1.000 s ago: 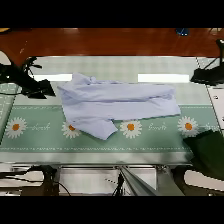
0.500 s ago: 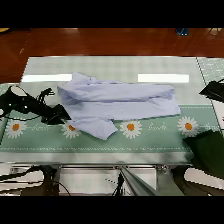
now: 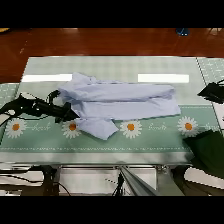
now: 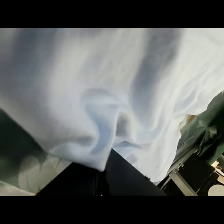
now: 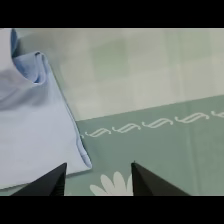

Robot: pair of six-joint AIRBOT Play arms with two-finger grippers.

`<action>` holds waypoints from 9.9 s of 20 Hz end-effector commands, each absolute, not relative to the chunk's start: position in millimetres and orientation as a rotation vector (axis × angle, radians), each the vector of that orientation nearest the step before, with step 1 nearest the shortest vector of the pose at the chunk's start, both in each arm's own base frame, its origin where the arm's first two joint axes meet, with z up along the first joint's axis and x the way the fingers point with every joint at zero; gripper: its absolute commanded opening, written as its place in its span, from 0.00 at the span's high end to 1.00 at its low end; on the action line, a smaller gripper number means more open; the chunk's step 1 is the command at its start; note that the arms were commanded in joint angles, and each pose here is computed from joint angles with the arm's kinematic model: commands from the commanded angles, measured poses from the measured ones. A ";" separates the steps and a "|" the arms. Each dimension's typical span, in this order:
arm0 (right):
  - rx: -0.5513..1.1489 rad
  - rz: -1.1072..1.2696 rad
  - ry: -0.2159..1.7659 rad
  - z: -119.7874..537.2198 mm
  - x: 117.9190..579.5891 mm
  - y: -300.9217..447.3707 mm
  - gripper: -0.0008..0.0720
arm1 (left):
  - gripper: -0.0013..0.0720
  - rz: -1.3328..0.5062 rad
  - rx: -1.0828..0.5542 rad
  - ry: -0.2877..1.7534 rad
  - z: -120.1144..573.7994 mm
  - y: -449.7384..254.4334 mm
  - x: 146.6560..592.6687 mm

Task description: Fold the shirts.

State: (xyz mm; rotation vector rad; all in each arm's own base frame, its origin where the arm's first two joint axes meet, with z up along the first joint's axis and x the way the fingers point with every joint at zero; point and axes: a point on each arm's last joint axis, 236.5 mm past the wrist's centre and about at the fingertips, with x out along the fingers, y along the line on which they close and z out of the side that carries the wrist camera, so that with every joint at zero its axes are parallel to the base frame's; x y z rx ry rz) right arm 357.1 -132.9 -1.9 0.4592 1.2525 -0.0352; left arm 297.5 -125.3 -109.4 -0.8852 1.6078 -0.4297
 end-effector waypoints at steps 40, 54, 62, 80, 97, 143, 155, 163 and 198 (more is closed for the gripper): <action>0.273 0.298 0.044 468.6 328.2 22.6 0.94 | 0.96 -0.676 -0.064 -0.071 502.3 -134.8 258.4; 0.052 -0.002 0.580 361.5 154.6 20.0 0.94 | 0.96 -0.299 -0.062 0.424 399.2 -83.3 128.3; -0.031 0.071 1.020 270.1 267.2 4.7 0.94 | 0.96 -0.342 -0.132 0.926 286.9 -66.5 221.9; 0.101 0.070 0.920 50.7 574.2 -4.9 0.94 | 0.96 -0.318 -0.332 0.911 18.6 -98.2 521.3; 0.268 0.121 1.252 11.2 504.6 -17.1 0.94 | 0.96 -0.413 -0.337 1.231 -11.6 -117.3 473.3; 0.515 0.134 1.295 33.9 349.4 -66.5 0.31 | 0.28 -0.368 -0.752 1.579 -112.8 -122.2 205.2; 0.746 0.023 1.580 -57.8 239.8 -80.0 0.23 | 0.95 -0.420 -0.727 1.658 -122.4 -132.6 189.8; 0.688 -0.024 1.587 -105.6 228.4 -69.2 0.24 | 0.95 -0.420 -0.726 1.656 -122.4 -132.5 190.1; 0.548 -0.028 0.738 -16.5 525.9 -33.3 0.94 | 0.96 -0.457 -0.761 1.159 -19.8 -99.4 520.8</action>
